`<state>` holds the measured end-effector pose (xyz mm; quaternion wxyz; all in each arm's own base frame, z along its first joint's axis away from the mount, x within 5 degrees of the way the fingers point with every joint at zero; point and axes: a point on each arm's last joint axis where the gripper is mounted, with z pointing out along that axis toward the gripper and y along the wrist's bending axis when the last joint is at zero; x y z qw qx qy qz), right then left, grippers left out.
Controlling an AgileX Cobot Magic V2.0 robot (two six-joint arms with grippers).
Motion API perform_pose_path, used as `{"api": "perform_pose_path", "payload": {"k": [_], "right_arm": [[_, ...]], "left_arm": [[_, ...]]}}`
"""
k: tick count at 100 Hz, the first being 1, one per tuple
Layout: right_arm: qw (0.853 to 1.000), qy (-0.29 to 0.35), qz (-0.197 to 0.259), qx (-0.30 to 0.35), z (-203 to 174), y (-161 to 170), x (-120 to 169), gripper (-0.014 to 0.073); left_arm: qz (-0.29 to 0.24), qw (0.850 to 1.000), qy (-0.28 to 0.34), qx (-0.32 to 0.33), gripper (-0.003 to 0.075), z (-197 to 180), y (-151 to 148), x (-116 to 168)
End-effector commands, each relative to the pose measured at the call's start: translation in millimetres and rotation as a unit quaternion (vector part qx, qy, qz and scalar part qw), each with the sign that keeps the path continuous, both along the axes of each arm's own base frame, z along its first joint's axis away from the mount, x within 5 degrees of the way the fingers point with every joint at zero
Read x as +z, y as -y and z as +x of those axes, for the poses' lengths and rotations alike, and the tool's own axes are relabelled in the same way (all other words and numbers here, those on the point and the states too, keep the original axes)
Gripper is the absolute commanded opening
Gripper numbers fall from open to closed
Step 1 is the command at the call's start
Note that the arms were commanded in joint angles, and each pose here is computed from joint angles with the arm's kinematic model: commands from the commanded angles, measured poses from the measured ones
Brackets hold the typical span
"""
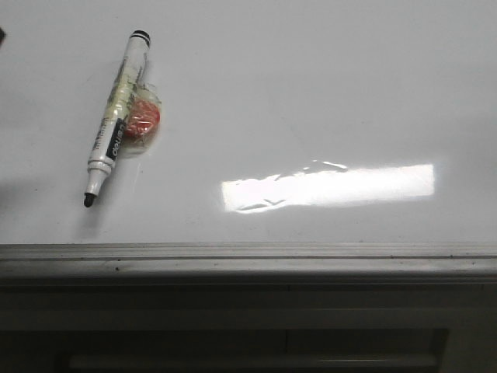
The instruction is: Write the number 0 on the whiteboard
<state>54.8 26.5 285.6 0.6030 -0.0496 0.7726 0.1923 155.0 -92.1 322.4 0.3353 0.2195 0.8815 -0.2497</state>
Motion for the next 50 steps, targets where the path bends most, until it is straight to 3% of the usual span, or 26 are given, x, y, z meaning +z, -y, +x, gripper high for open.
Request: {"api": "perform_pose_path", "payload": {"k": [1,20,42,50], "right_arm": [[0.999,0.040,0.006,-0.013,2.4,1.6,16.4,0.0495],[0.999,0.039,0.006,-0.012,2.4,1.6,16.2,0.0495],[0.999,0.038,0.011,-0.011,2.3,1.3,16.4,0.0495],[0.999,0.038,0.014,-0.011,2.2,1.1,16.4,0.0495]], "left_arm": [[-0.039,0.999,-0.023,0.006,0.0367,8.1,17.2,8.3],[-0.028,0.998,-0.054,-0.020,0.0367,15.0,43.3,-8.1],[0.008,0.998,-0.055,0.013,0.0361,33.2,49.3,-25.5],[0.017,0.997,-0.068,0.014,0.0323,38.2,52.0,-33.2]]}}
